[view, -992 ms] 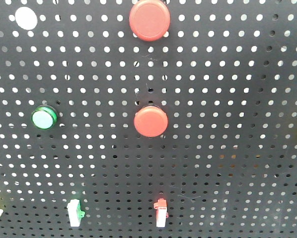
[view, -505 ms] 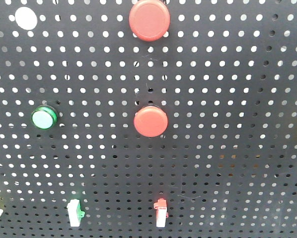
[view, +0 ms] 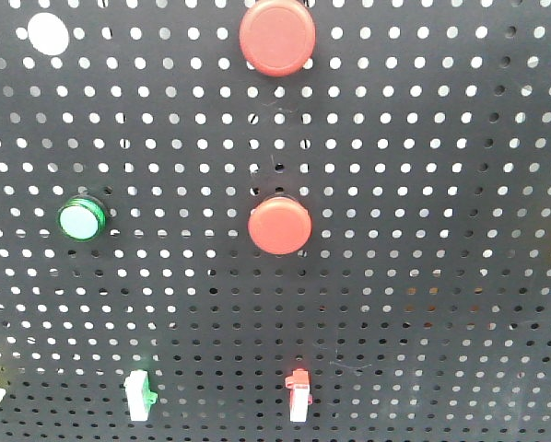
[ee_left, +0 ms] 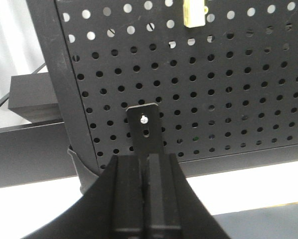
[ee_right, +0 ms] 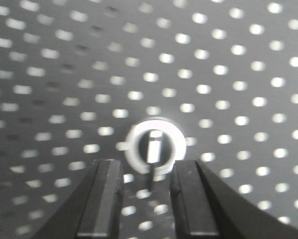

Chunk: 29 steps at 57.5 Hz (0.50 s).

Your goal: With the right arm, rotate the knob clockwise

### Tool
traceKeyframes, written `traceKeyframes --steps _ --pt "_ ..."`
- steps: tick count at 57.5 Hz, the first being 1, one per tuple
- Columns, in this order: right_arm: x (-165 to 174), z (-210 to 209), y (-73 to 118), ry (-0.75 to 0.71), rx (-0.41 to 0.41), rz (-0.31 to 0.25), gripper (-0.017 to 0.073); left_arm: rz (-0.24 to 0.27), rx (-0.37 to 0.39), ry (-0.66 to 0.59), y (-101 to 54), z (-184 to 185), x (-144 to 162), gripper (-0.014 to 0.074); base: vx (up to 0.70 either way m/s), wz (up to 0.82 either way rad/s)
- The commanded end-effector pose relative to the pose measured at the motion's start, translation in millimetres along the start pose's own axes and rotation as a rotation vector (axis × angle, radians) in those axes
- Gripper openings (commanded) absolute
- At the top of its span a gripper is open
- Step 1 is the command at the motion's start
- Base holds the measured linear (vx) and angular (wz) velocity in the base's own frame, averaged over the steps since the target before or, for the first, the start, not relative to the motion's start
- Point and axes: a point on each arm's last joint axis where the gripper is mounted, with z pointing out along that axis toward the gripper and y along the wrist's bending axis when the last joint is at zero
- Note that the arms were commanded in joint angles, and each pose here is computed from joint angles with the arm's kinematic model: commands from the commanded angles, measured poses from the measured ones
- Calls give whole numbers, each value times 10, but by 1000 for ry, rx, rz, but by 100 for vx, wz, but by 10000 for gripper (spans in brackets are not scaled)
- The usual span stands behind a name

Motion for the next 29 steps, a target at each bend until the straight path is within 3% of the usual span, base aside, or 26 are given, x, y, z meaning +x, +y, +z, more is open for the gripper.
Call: traceKeyframes --steps 1,29 --pt "-114 15 -83 -78 61 -18 309 -8 -9 -68 2 6 25 -6 0 0" --pt "-113 178 20 -52 53 -24 176 -8 -9 -68 2 6 25 -6 0 0"
